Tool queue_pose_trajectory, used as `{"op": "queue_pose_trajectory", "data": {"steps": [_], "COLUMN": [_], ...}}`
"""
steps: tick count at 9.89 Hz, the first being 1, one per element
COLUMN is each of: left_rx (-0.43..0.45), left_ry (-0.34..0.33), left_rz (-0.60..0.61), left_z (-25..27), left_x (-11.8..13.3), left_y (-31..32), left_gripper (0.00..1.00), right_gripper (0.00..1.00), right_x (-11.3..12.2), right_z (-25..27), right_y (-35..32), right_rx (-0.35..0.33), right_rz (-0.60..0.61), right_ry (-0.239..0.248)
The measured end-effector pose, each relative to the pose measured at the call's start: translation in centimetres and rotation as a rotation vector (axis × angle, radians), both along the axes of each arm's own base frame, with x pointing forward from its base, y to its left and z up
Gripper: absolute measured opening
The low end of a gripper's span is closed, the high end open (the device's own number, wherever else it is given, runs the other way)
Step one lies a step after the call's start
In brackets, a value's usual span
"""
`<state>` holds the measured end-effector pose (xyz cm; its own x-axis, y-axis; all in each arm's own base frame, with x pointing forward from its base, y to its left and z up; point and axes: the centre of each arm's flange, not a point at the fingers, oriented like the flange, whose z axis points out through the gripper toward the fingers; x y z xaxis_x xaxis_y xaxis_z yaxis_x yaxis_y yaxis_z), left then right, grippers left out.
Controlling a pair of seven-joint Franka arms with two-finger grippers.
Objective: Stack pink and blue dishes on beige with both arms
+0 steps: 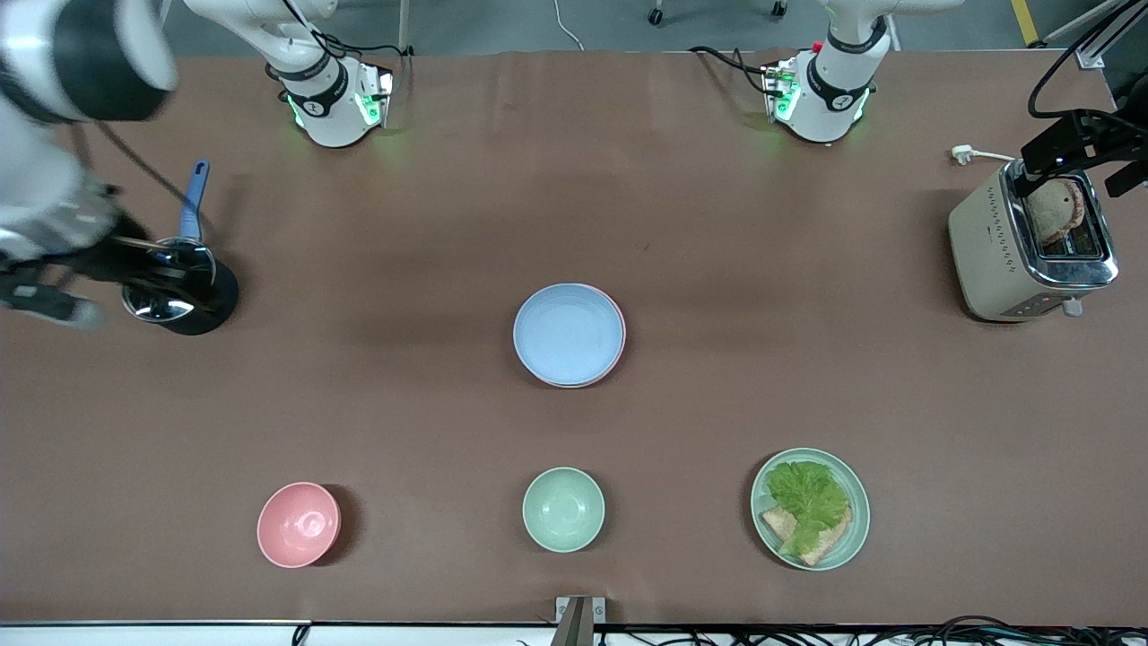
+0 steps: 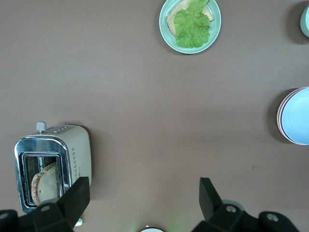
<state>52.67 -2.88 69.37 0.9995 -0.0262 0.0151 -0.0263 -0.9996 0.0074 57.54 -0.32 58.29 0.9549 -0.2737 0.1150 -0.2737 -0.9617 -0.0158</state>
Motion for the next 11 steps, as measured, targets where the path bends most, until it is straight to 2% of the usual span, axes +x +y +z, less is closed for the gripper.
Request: {"op": "queue_pose_trajectory", "data": {"steps": [2, 4, 7, 11], "left_rx": [0.0, 0.0, 0.001, 0.001], "left_ry": [0.001, 0.001, 0.001, 0.001], "left_rz": [0.0, -0.024, -0.036, -0.036], "left_z": [-0.1, 0.0, 0.0, 0.0], "left_x": [0.0, 0.0, 0.0, 0.0], "left_y": [0.0, 0.1, 0.2, 0.1], "left_gripper": [1.0, 1.0, 1.0, 1.0], "right_gripper": [1.0, 1.0, 1.0, 1.0], "right_x": [-1.4, -3.1, -3.3, -3.0], "right_z": [4.5, 10.4, 9.9, 9.3], "right_y": [-4.8, -5.8, -5.7, -5.6], "right_rx": [-0.01, -0.014, -0.005, -0.003], "right_rz": [0.025, 0.04, 0.074, 0.084], "right_ry": [0.029, 0.022, 0.083, 0.099]}}
